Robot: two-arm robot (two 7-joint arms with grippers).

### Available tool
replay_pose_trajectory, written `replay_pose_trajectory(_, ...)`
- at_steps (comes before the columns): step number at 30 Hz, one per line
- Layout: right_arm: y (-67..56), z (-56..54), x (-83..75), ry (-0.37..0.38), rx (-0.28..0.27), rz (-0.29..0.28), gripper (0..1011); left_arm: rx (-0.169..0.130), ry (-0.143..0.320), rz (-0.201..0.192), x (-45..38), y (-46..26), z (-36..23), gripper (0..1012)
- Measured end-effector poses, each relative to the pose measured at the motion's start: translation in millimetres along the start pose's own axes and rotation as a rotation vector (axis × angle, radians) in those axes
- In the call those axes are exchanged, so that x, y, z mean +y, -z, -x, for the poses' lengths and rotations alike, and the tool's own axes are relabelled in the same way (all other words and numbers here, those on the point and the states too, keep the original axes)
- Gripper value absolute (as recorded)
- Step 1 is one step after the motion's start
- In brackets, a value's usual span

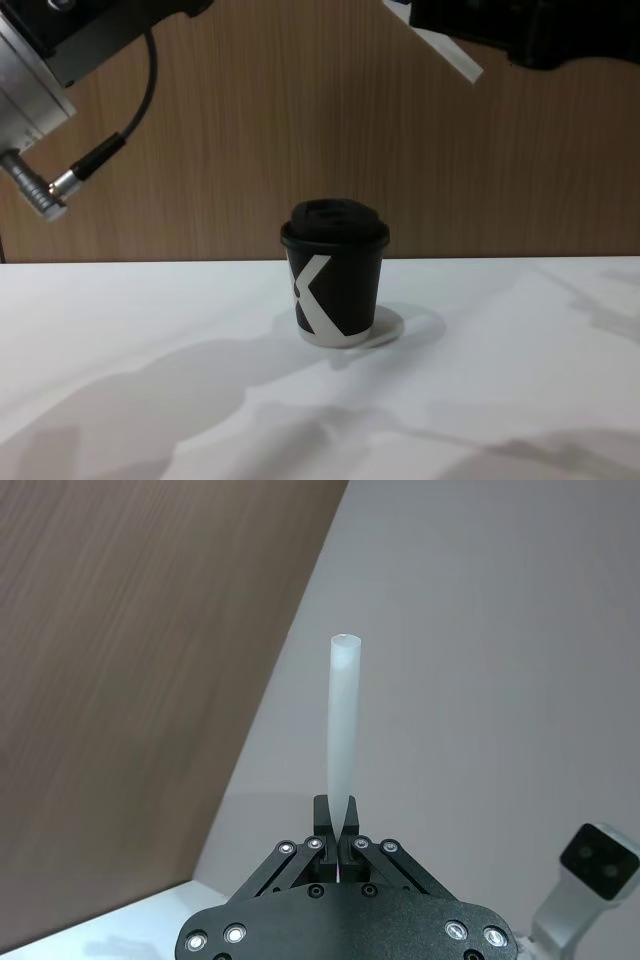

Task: Pick up the straw with one hand, pass it to the other hand, and insert it into the cup.

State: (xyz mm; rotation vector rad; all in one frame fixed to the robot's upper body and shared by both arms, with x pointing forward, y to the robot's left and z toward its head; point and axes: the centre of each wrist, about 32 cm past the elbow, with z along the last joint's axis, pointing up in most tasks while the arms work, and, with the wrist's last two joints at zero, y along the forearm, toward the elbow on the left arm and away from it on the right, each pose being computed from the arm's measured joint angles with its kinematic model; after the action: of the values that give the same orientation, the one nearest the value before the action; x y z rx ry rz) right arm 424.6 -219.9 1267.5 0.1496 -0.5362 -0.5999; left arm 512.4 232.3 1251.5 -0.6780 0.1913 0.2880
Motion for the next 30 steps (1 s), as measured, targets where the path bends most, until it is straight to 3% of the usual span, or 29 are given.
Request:
replay_pose_trajectory(4,0.0,0.0,0.0,0.000,0.000,0.000,849,-0.024,-0.016,-0.008,0.4,-0.9,1.2,11)
replay_pose_trajectory(11,0.0,0.0,0.0,0.000,0.000,0.000,1001,-0.103,-0.070,-0.024,-2.0,-2.2,5.2,12)
replay_pose_trajectory(16,0.0,0.0,0.0,0.000,0.000,0.000,1001,-0.163,-0.107,-0.037,-6.2,-2.9,7.9,12)
replay_pose_trajectory(20,0.0,0.0,0.0,0.000,0.000,0.000,1001,-0.223,-0.131,-0.055,-11.9,-4.9,10.3,12)
replay_pose_trajectory(22,0.0,0.0,0.0,0.000,0.000,0.000,1001,-0.275,-0.149,-0.073,-16.6,-7.3,12.1,12)
replay_pose_trajectory(30,0.0,0.0,0.0,0.000,0.000,0.000,1001,-0.387,-0.173,-0.121,-28.3,-15.2,16.9,12)
